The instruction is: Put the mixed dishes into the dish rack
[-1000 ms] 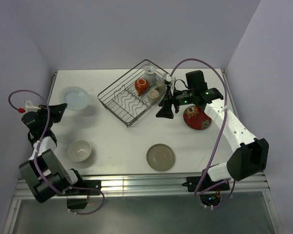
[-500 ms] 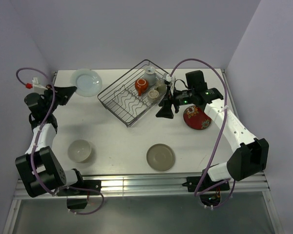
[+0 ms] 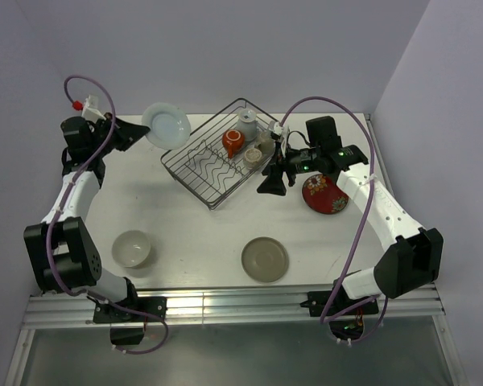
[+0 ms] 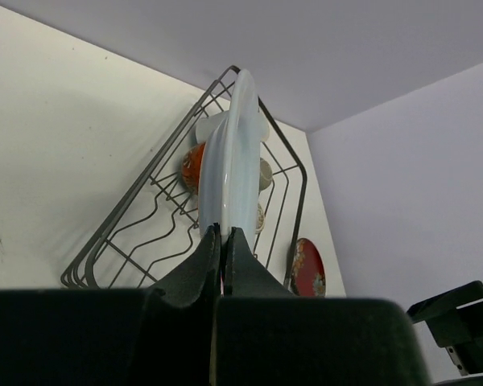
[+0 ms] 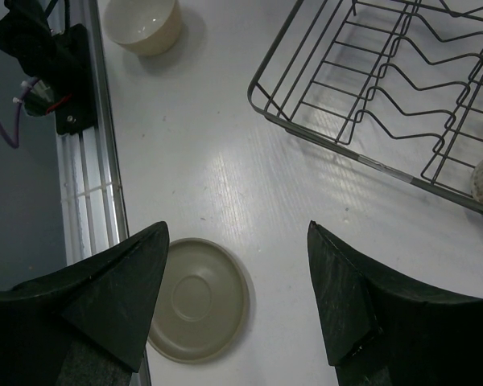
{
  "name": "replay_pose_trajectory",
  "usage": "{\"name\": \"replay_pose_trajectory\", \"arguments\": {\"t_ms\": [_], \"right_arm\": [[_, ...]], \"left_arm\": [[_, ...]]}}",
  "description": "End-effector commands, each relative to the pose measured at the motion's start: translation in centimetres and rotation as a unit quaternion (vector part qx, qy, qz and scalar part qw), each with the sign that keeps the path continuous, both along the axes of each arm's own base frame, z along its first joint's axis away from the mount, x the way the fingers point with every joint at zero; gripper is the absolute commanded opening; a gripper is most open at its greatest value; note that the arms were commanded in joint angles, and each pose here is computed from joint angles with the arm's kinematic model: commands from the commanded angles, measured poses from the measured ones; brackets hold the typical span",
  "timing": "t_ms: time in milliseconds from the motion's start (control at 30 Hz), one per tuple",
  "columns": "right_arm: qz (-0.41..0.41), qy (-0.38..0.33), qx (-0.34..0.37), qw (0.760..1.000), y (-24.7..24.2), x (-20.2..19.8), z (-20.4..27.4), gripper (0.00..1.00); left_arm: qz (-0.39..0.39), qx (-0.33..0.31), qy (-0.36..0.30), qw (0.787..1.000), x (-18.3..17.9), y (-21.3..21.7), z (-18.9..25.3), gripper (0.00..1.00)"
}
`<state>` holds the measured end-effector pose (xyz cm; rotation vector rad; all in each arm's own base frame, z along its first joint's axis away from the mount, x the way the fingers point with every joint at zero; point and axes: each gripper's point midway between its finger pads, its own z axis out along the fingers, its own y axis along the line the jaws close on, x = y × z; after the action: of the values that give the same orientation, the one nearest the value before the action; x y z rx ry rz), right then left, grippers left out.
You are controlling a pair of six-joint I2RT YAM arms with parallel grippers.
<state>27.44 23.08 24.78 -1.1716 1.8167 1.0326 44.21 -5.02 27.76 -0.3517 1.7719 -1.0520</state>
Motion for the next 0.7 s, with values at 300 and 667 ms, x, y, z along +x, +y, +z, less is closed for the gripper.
{"name": "replay_pose_trajectory", "arguments": {"t_ms": [300,667], "right_arm": [[-0.012,-0.012,0.001,1.0,-1.3,0.0,0.5,0.77],[-0.018,-0.002,-0.005,1.0,-1.7,0.4,-0.1,0.77]], "left_arm": [[-0.065,0.15,-0.053,0.985,4.1,-2.9,1.4,0.0],[-0.114,0.232,-0.06,0.964,5.4,-4.7,-1.4,0.0]]}}
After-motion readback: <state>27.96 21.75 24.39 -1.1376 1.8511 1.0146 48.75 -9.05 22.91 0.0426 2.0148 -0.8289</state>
